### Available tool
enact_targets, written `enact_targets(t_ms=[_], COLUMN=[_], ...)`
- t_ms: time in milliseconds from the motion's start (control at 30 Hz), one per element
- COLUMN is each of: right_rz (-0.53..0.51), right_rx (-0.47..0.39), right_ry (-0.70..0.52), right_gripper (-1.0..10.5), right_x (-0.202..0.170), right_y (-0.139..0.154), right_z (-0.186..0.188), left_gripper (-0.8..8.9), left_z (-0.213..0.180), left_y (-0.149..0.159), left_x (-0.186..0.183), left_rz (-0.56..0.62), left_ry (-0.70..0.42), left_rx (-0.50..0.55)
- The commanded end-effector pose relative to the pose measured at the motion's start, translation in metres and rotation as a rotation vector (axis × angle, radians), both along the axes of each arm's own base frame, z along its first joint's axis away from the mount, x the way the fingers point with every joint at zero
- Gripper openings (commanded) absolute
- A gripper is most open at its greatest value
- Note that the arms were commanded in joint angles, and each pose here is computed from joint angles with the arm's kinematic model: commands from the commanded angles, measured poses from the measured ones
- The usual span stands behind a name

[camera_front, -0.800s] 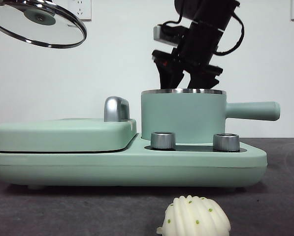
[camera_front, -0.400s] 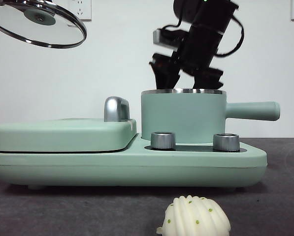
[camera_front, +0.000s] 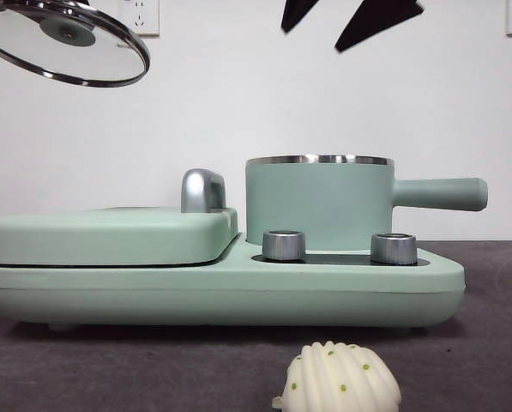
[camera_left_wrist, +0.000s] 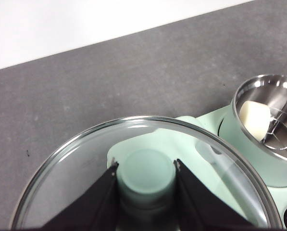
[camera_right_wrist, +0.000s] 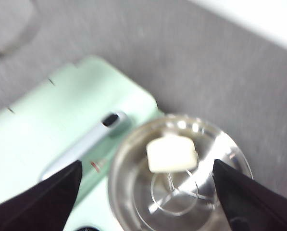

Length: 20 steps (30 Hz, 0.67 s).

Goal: Put the buns in a small steamer

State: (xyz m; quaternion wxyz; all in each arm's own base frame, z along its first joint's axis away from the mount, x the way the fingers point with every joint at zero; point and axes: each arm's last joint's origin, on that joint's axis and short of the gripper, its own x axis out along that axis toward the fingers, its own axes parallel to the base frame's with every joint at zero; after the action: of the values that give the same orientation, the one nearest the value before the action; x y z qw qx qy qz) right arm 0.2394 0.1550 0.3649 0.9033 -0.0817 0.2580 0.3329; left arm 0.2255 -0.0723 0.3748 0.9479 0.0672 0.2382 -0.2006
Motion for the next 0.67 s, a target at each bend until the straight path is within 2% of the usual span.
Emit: enact_targets(t_ms=[33, 167, 333, 667], right_rz=[0.008, 0.036, 0.116, 0.307], right_rx=[0.044, 0.073, 0.062, -0.103], right_ry=[-0.051, -0.082, -0.051, 0.099], right_gripper=[4.2, 4.2, 4.2, 4.2], right_x=[-0.015, -0.042, -0.071, -0.111], right_y=[-0.004, -0.014, -0.02, -0.012], right_z=[-0.007, -0.029, -0.058, -0.103], left_gripper=[0.11, 0.11, 0.11, 0.11], left_z=[0.007, 0.006, 0.006, 0.006], left_y=[-0.001, -0.001, -0.001, -0.001], left_x=[0.0, 0.0, 0.0, 0.0], left_rz=[-0.001, -0.001, -0.001, -0.002], left_ry=[-0.027, -0.024, -0.024, -0.023], left_rx=[-0.012, -0.011, -0.011, -0.011])
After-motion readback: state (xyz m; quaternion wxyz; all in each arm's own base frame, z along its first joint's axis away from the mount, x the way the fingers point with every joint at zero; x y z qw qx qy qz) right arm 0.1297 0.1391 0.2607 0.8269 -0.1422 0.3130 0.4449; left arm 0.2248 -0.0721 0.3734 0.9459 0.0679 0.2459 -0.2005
